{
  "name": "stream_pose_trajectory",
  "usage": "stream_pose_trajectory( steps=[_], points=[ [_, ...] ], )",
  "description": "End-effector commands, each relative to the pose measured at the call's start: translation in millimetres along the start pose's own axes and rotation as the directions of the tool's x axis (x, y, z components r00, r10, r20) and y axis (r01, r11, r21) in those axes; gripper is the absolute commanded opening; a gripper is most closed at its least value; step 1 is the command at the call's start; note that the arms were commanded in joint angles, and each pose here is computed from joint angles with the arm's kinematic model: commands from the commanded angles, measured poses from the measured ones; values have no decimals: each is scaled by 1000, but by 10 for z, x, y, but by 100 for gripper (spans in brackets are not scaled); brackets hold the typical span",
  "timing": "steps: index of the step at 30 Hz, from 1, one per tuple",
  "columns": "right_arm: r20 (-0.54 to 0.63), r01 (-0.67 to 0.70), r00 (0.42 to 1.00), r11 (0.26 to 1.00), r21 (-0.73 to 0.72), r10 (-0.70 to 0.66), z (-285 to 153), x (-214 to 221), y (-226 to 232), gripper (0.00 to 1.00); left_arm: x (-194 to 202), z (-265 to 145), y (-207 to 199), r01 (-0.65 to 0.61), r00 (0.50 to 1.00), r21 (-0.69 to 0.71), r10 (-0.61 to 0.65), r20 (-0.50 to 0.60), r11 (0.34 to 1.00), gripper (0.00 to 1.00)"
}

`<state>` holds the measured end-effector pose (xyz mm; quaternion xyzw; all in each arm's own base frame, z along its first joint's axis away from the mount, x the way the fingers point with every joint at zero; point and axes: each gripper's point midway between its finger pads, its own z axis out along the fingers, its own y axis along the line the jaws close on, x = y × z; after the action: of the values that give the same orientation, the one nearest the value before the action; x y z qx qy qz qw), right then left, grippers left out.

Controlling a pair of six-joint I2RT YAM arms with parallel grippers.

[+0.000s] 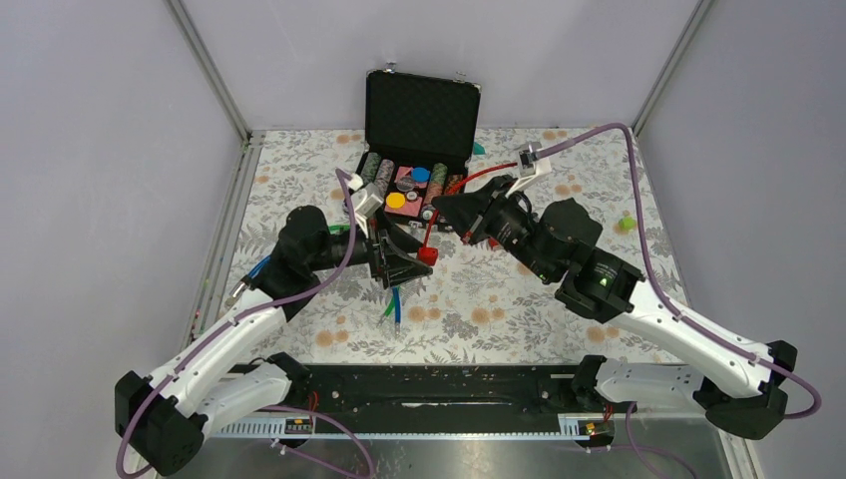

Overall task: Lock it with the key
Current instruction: Lock the lock.

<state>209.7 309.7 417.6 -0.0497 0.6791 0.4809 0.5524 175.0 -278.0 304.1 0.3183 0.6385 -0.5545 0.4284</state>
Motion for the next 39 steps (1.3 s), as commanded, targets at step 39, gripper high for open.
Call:
stream_pose_trajectory(
  steps=[39],
  points=[
    [82,-109,991,994,-19,110,-125,-426,212,0,-123,103,-282,-221,972,115,209,110,968,35]
  ],
)
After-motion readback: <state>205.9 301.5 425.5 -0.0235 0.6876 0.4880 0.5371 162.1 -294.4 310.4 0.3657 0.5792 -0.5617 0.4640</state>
